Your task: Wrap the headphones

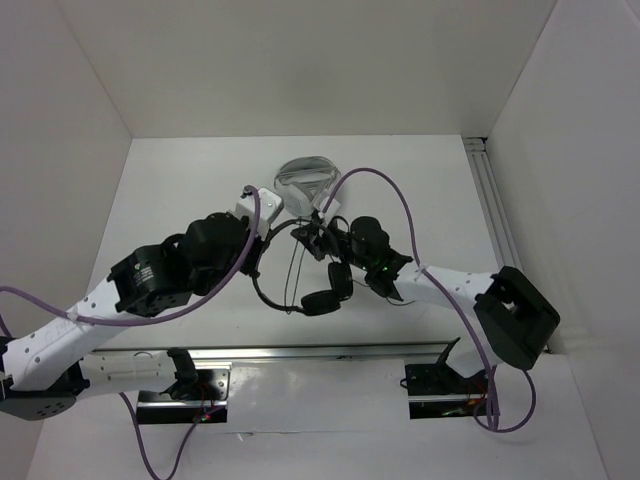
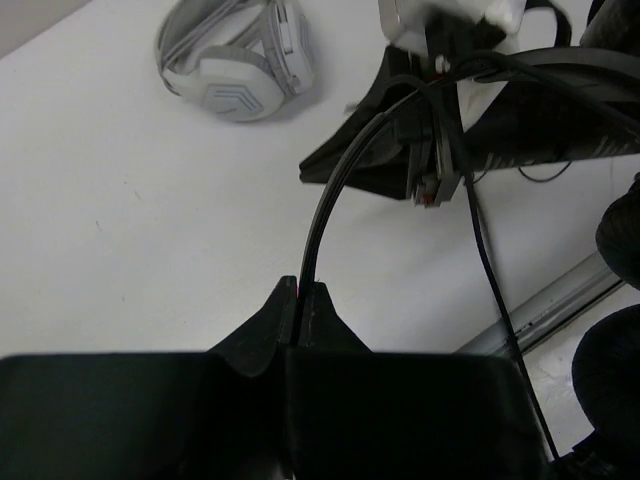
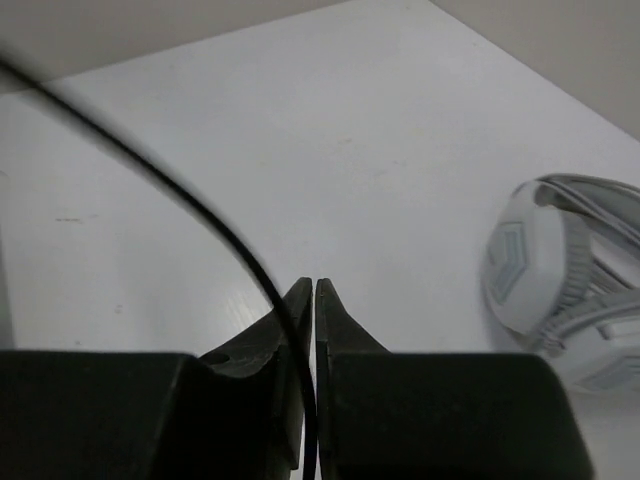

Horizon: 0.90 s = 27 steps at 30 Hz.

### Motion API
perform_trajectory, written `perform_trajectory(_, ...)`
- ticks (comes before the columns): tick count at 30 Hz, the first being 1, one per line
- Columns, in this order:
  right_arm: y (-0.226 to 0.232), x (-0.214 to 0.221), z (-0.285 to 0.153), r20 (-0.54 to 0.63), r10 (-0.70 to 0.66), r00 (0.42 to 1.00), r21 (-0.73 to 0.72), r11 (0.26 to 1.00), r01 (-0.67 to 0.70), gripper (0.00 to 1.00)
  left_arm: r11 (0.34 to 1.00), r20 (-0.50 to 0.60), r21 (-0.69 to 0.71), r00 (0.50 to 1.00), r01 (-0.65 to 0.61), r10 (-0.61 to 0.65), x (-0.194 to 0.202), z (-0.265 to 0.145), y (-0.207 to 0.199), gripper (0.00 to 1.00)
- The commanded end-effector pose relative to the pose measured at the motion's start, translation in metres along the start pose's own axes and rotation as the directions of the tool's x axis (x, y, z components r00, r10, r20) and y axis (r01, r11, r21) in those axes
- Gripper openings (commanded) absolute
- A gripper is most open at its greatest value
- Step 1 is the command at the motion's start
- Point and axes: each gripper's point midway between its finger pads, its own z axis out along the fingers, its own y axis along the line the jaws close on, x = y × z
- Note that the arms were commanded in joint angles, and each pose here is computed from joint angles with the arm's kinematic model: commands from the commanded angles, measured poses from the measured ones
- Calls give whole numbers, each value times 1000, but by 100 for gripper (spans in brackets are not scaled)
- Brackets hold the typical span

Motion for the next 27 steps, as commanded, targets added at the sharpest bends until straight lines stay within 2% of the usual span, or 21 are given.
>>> perform_trajectory(1,26,-24,10,151,97,984,-142,987,-76,14,990,184,-33,975,136,-127,-53,-21,13,0)
perform_trajectory(6,44,-11,15,156,178,972,-249,959,-136,23,977,218,-92,961,193,-169,-67,-29,26,0)
perform_trajectory(13,56,18,17,113,236,965,-284,939,-197,23,912,278,-257,928,320,-248,-88,-34,54,0)
perform_trajectory(16,61,29,11,104,269,958,-301,926,-228,17,878,309,-313,913,363,-267,-98,-32,61,0)
perform_trajectory(20,68,41,5,84,297,951,-327,910,-255,17,850,306,-368,912,376,-271,-110,-16,76,0)
perform_trajectory(24,76,59,-7,45,320,947,-331,899,-288,17,858,306,-361,915,366,-262,-122,-6,85,0)
perform_trajectory(27,84,70,-18,18,323,946,-335,894,-299,9,843,305,-387,914,374,-266,-128,6,105,0)
